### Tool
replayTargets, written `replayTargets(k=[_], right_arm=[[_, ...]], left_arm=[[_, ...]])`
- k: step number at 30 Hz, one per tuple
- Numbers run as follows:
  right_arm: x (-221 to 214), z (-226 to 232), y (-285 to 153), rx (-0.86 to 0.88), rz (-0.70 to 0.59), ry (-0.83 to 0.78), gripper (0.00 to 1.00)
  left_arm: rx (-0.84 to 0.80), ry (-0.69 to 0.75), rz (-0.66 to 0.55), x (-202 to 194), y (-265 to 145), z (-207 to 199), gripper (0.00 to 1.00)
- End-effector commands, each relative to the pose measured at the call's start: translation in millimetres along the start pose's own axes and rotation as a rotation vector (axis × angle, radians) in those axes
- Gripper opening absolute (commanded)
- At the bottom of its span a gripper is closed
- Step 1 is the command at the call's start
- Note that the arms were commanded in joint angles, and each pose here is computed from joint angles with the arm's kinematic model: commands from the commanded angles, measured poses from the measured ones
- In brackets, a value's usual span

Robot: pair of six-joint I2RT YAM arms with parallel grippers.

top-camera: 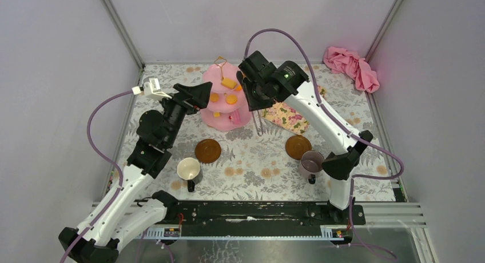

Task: Serve the afternoon tea
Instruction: Place the desert on the desert table.

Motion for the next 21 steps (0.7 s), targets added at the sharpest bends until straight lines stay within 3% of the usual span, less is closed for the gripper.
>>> replayTargets(k=[1,21], right_arm=[[10,19,-3,0.060,-0.062,0.027,0.00],[22,72,45,0.195,-0.062,0.003,0.00]], left_arm=[[0.012,0.009,-0.038,11,-2,-2,1.00],[0.112,-0.011,-0.044,4,14,27,1.00]])
Point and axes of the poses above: each gripper's point midway between its finger pads, its own y axis out along the fingers, its own z axis along the line the jaws close on, x = y × z, the point moved 8 cm from there along -y, back along the fingers, and after that the axes turned 3 degrees about y, right-handed, at the moved point
